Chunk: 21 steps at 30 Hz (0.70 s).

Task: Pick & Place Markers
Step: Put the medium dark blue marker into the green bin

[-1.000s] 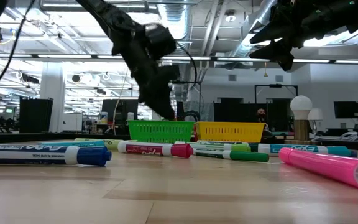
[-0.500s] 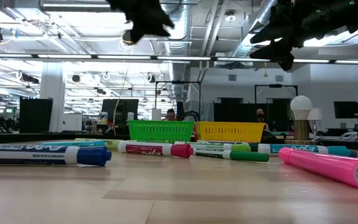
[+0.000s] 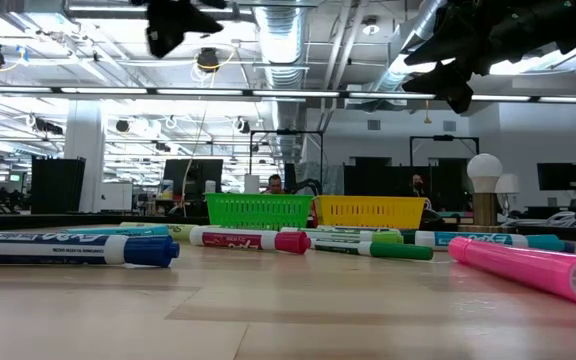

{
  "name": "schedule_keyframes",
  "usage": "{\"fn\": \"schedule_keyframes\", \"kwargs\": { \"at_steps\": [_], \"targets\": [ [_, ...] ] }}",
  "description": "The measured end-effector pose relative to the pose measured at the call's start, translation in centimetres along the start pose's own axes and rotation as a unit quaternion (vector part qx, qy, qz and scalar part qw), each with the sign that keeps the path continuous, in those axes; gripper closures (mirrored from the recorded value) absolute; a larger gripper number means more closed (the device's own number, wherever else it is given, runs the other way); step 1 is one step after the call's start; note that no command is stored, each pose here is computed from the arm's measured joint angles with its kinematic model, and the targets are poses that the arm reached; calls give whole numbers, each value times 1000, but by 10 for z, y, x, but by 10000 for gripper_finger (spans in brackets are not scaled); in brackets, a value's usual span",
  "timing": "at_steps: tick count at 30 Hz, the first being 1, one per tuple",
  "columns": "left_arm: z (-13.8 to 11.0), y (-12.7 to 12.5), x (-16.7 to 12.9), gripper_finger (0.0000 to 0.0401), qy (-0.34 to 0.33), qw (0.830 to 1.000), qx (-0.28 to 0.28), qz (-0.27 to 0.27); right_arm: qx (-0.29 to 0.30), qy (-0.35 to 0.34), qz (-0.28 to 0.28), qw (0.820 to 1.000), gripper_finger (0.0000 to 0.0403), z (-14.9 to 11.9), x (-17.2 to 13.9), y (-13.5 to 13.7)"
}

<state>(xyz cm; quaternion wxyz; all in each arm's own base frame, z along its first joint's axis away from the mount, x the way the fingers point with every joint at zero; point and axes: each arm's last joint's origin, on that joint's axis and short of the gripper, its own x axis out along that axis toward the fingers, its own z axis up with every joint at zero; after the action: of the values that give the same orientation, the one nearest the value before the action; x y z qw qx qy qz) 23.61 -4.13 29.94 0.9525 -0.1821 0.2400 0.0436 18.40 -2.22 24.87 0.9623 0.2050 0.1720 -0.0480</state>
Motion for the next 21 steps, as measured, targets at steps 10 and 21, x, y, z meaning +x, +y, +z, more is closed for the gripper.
{"fn": "schedule_keyframes", "kwargs": {
  "at_steps": [10, 21],
  "targets": [
    [-56, 7, -29, 265, -68, 997, -3, -18, 10, 0, 2, 1000, 217, 0, 0, 1],
    [-110, 46, -40, 265, -60, 998, -19, -11, -21, 2, 34, 999, 217, -6, 1, 21]
  ]
}}
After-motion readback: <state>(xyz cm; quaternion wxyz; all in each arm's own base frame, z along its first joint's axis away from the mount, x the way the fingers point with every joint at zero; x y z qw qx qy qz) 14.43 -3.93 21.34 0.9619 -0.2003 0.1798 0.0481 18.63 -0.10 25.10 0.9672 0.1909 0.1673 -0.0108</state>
